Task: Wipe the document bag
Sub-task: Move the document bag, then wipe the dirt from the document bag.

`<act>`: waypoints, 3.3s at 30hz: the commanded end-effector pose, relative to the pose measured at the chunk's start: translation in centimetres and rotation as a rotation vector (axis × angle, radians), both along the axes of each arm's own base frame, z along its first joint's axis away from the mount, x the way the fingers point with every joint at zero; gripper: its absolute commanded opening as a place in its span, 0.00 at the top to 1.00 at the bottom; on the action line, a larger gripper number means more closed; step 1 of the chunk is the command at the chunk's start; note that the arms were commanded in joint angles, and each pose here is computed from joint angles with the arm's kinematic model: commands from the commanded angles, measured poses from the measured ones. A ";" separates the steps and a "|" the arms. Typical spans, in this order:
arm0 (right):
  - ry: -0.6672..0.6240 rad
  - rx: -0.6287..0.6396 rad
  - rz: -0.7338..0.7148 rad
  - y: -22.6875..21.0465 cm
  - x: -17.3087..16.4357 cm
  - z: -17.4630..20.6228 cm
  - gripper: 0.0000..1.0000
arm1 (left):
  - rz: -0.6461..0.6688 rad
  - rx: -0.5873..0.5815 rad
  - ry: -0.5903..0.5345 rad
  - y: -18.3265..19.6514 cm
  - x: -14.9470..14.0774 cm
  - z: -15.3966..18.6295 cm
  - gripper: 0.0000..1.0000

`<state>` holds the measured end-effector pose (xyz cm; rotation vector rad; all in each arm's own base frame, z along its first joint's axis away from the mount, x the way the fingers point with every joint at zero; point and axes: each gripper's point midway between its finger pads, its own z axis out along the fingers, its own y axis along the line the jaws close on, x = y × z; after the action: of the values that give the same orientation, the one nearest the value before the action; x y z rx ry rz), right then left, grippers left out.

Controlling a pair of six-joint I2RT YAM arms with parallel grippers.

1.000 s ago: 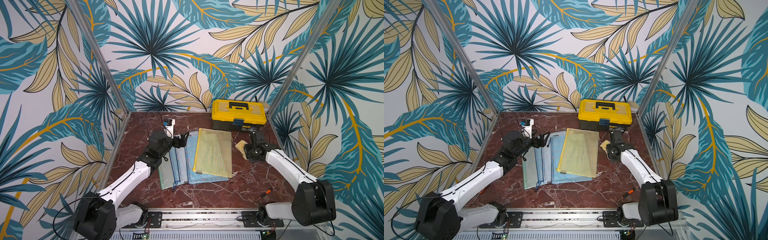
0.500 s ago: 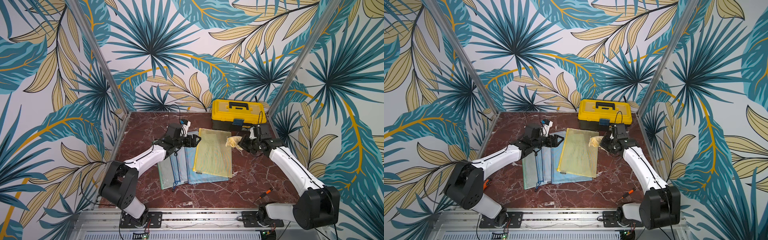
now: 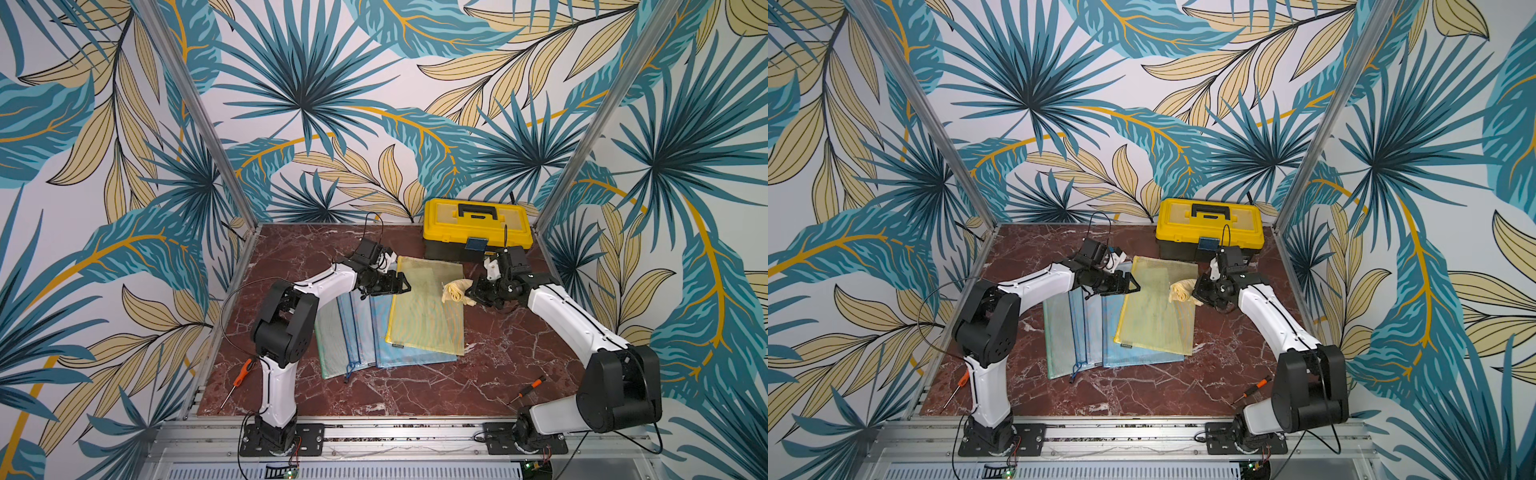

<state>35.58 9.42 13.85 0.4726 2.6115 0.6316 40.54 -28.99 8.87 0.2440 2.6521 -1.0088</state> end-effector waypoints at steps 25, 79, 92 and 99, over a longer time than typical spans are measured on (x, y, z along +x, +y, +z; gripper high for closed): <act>0.104 0.019 0.042 1.5 -0.4 -4.7 1.00 | -0.071 -0.027 0.148 0.6 -0.9 -4.6 0.35; 0.247 -0.170 0.188 6.3 -2.0 -7.5 1.00 | -0.253 -0.060 0.208 -4.0 -10.5 -2.4 1.00; 0.363 -0.508 0.044 2.0 1.8 -10.6 1.00 | -0.266 -0.016 0.240 -3.2 -12.6 -4.2 1.00; 0.436 -0.543 -0.076 -4.3 0.7 -10.6 1.00 | -0.268 -0.003 0.259 -3.1 -12.9 -5.1 1.00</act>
<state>38.25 8.80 3.25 0.4954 2.9592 -0.0964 28.10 -32.22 4.16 0.4970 2.8913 -1.2100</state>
